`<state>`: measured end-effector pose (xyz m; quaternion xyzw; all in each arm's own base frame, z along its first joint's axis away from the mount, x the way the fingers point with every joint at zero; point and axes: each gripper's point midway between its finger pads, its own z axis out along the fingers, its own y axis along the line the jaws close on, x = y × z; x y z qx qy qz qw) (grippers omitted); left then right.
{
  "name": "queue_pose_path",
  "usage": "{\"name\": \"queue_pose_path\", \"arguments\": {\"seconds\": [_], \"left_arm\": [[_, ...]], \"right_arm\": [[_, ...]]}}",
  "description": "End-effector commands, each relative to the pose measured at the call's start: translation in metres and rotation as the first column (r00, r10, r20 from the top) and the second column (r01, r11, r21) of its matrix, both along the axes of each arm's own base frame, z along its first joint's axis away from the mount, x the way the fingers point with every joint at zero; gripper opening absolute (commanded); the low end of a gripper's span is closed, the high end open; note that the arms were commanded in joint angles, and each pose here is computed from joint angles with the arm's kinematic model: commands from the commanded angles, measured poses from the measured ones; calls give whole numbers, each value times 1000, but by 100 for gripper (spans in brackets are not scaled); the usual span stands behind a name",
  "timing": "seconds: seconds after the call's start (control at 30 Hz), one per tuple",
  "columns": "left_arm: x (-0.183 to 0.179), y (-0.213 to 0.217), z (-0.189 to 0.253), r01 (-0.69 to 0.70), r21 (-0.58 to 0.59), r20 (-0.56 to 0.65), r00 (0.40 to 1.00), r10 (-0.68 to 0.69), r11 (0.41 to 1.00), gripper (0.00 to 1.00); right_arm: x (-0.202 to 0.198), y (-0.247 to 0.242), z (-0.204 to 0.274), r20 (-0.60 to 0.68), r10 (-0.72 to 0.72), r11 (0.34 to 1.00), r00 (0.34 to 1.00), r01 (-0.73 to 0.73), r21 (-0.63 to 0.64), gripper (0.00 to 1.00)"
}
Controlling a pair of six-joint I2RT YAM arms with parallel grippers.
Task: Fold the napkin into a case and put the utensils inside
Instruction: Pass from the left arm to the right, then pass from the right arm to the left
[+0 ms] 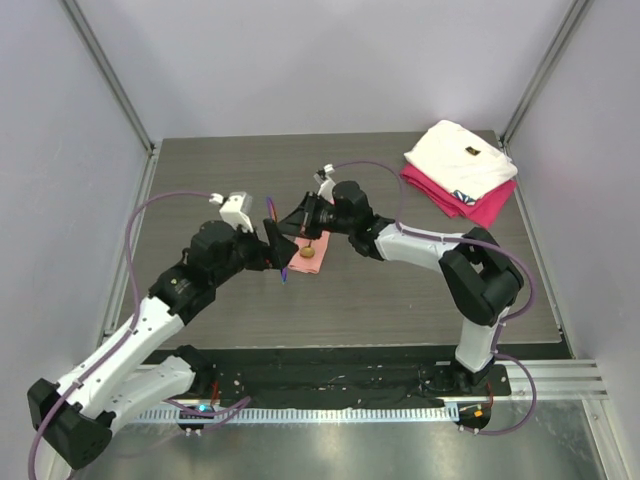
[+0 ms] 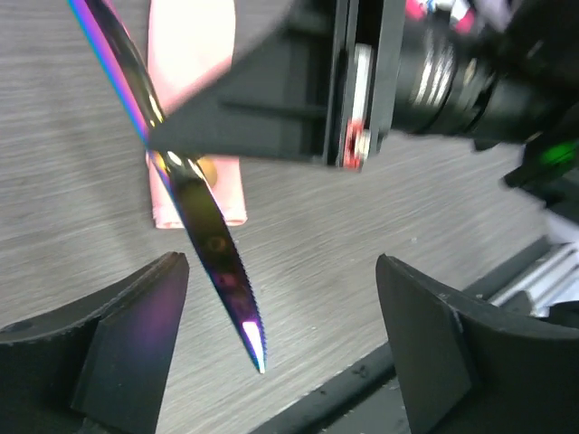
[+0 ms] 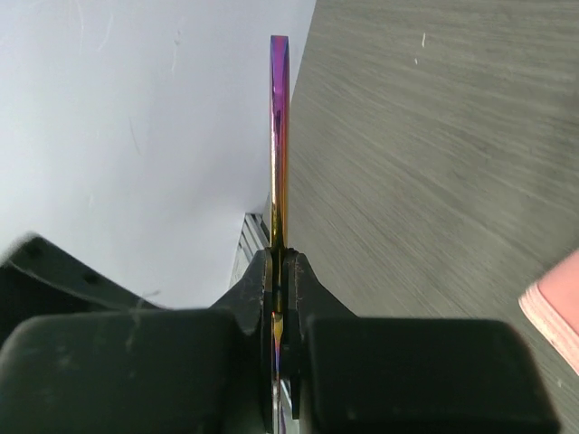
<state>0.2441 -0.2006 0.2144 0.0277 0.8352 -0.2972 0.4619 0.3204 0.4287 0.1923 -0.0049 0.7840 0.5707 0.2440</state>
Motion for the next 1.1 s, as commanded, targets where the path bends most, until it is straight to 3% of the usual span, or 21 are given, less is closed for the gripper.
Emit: {"name": "queue_pose_path", "arguments": {"seconds": [0.0, 0.1, 0.13, 0.2, 0.27, 0.43, 0.57, 0.77, 0.97, 1.07], "left_arm": [[8, 10, 56, -16, -114, 57, 998, 23, 993, 91], [25, 31, 53, -107, -178, -61, 993, 98, 978, 90], [24, 23, 52, -52, -230, -97, 995, 31, 972, 87], [35, 29, 54, -82, -320, -148, 988, 36, 944, 84], [37, 18, 55, -9, -396, -147, 988, -53, 918, 75], [36, 6, 58, 54, -514, -86, 990, -114, 856, 76], [37, 4, 64, 87, -560, -24, 992, -120, 824, 77], [46, -4, 44, 73, -596, -85, 985, -153, 800, 77], [60, -9, 38, 65, -611, -99, 983, -158, 789, 69], [66, -13, 36, 77, -608, -103, 979, -174, 790, 60]], "right_arm": [[-26, -11, 34, 132, 106, 990, 986, -117, 78, 1], [-40, -20, 39, 173, 143, 984, 974, -158, 79, 1], [-44, -24, 46, 195, 147, 982, 970, -167, 87, 1], [-48, -31, 47, 212, 157, 981, 965, -177, 79, 1], [-50, -38, 52, 232, 161, 981, 959, -181, 68, 1], [-56, -49, 46, 202, 168, 981, 965, -183, 56, 1], [-60, -49, 49, 197, 176, 977, 965, -196, 85, 1], [-59, -46, 53, 197, 182, 973, 963, -205, 103, 1], [-63, -45, 55, 195, 196, 970, 961, -219, 107, 1], [-63, -45, 54, 186, 198, 970, 962, -220, 105, 1]]}}
